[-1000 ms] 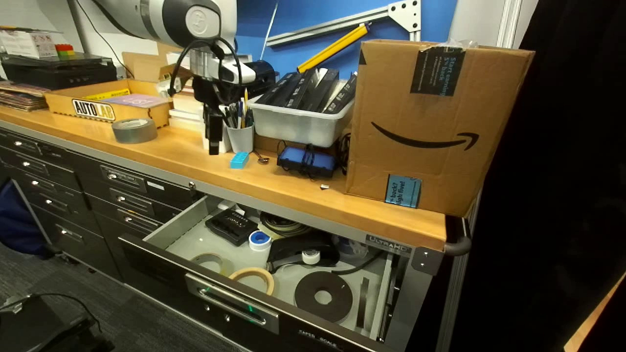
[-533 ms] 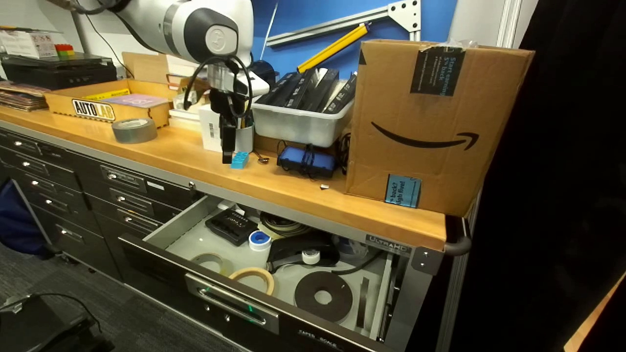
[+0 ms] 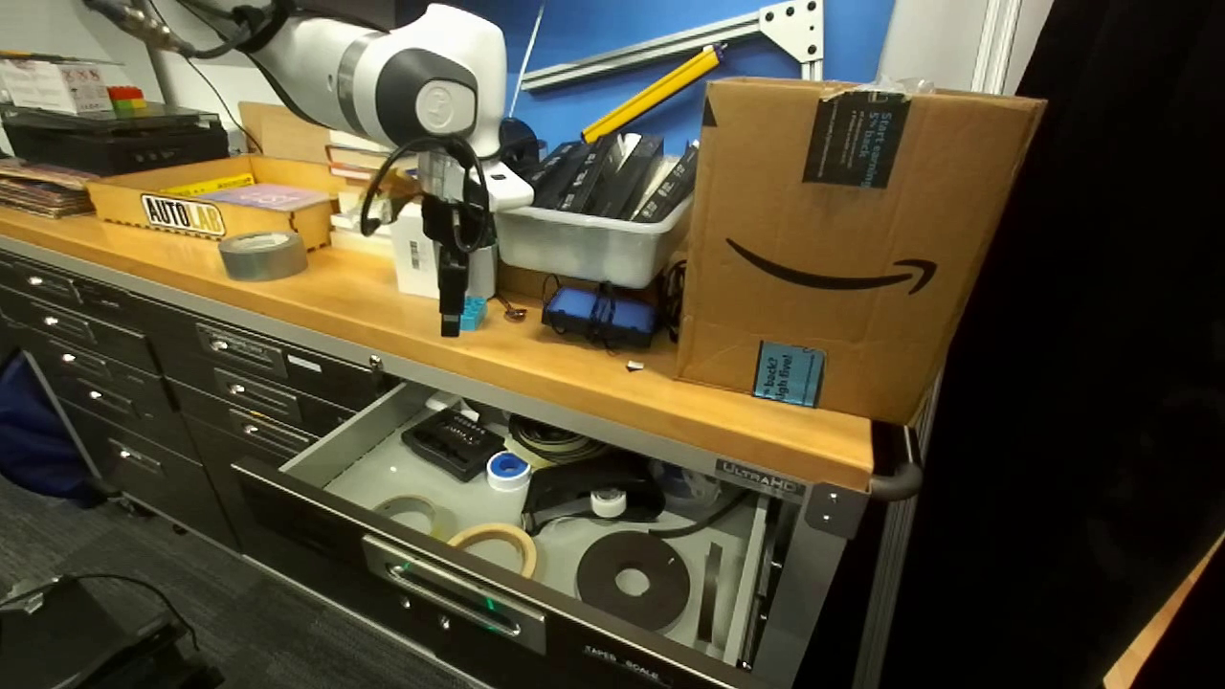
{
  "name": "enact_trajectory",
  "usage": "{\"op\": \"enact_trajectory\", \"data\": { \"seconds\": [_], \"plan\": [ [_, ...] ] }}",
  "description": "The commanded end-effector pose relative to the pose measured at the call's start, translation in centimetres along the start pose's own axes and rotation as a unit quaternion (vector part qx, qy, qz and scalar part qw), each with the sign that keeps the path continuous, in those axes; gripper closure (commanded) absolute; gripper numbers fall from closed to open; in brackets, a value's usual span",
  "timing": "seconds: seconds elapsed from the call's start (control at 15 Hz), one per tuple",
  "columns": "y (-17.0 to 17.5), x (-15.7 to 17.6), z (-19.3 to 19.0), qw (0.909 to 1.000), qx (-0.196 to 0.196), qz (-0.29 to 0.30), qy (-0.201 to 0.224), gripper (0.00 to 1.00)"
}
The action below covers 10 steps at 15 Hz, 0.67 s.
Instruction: Put the blue objects in the drawer and close it
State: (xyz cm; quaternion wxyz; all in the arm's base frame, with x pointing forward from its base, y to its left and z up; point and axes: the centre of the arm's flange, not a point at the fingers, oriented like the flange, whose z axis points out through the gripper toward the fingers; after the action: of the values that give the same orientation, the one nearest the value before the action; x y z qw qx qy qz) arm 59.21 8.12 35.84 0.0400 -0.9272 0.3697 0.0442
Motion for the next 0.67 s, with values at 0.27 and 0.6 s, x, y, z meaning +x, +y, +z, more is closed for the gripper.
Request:
{"op": "enact_trajectory", "data": {
  "seconds": [0.27, 0.6],
  "plan": [
    [0.8, 0.4, -0.9, 0.9970, 0.031, 0.053, 0.047, 0.58],
    [2.6, 0.7, -0.6, 0.9952, 0.036, 0.082, 0.041, 0.92]
  ]
}}
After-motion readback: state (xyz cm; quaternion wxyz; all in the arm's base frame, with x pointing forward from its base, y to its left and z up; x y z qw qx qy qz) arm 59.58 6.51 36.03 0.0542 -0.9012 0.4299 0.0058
